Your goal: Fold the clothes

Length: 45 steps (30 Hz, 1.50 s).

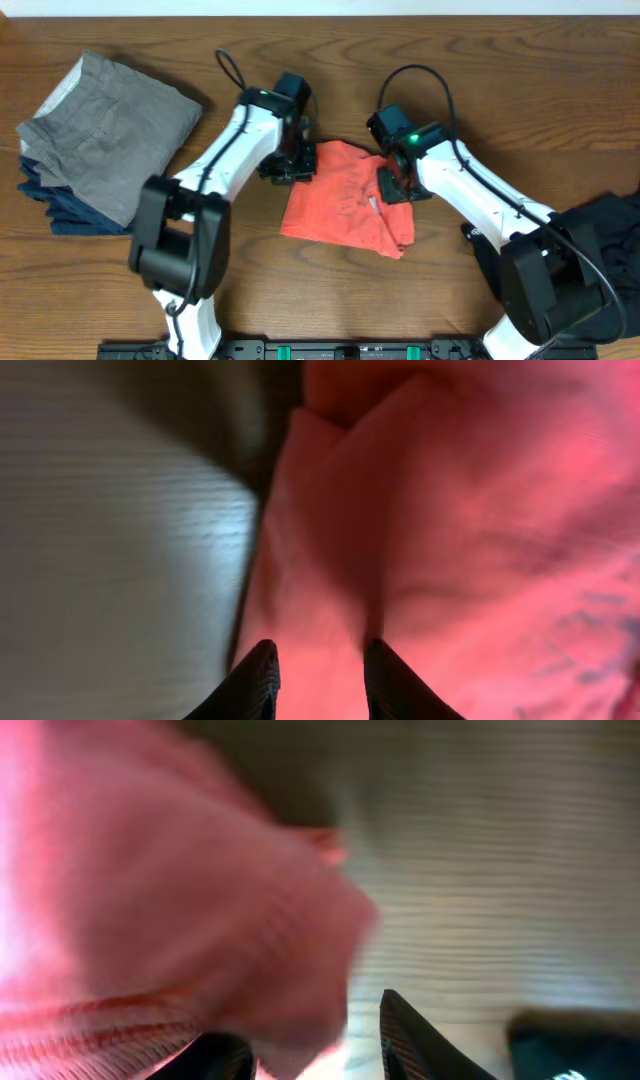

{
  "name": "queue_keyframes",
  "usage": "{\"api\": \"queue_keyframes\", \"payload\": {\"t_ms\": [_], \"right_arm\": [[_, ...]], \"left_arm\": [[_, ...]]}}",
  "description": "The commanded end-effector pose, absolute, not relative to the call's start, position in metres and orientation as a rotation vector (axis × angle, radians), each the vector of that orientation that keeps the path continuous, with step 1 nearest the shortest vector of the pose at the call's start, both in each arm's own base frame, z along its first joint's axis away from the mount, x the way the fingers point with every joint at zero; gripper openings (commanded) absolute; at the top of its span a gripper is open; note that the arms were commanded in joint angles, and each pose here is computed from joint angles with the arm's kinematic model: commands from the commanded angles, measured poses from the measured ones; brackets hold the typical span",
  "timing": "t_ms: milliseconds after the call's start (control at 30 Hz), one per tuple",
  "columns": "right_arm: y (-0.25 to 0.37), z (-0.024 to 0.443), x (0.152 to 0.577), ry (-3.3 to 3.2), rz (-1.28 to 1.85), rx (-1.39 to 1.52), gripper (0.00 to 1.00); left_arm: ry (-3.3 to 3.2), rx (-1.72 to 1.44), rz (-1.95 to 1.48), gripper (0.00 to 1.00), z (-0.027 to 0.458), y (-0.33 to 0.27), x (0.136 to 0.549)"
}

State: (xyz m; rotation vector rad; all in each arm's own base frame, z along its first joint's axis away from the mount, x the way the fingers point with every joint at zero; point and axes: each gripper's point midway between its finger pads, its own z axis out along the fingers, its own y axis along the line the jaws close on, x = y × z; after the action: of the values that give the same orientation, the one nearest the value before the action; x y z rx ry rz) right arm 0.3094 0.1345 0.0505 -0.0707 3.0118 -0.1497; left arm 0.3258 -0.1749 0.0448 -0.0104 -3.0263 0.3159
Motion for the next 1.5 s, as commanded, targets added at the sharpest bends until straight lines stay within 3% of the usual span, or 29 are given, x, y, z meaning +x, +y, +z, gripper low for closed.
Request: {"api": "queue_keyframes", "payload": {"t_ms": [0, 67, 167, 267, 467, 667, 933, 1133, 1233, 1467], "right_arm": [[0.105, 0.055, 0.321, 2.940, -0.278, 0.201, 0.35], [0.094, 0.056, 0.322, 2.927, -0.319, 0.254, 0.35], [0.077, 0.057, 0.325, 2.911, -0.363, 0.331, 0.45], [0.074, 0.057, 0.324, 2.955, -0.303, 0.324, 0.45], [0.116, 0.086, 0.323, 2.973, 0.126, 0.119, 0.48], [0.181, 0.130, 0.326, 2.791, 0.628, -0.305, 0.53], [0.178, 0.071, 0.314, 2.971, 0.521, -0.315, 0.54], [0.126, 0.015, 0.304, 3.162, 0.056, -0.138, 0.50], [0.097, 0.008, 0.302, 3.176, -0.180, 0.044, 0.50], [0.097, 0.031, 0.306, 3.117, -0.137, 0.076, 0.52]], "left_arm": [[-2.987, -0.037, 0.275, 0.30, 0.023, -0.180, 0.320], [-2.979, -0.052, 0.269, 0.30, 0.016, -0.184, 0.319], [-2.969, -0.067, 0.259, 0.30, 0.007, -0.188, 0.318], [-2.963, -0.066, 0.254, 0.30, 0.005, -0.187, 0.317], [-2.956, -0.065, 0.243, 0.30, 0.005, -0.186, 0.315], [-2.956, -0.064, 0.243, 0.30, 0.005, -0.186, 0.315], [-2.955, -0.064, 0.242, 0.31, 0.005, -0.186, 0.315], [-2.975, -0.068, 0.179, 0.30, 0.003, -0.178, 0.317], [-2.989, -0.071, 0.138, 0.31, 0.003, -0.174, 0.319], [-3.007, -0.070, 0.140, 0.30, 0.002, -0.174, 0.324]]}}
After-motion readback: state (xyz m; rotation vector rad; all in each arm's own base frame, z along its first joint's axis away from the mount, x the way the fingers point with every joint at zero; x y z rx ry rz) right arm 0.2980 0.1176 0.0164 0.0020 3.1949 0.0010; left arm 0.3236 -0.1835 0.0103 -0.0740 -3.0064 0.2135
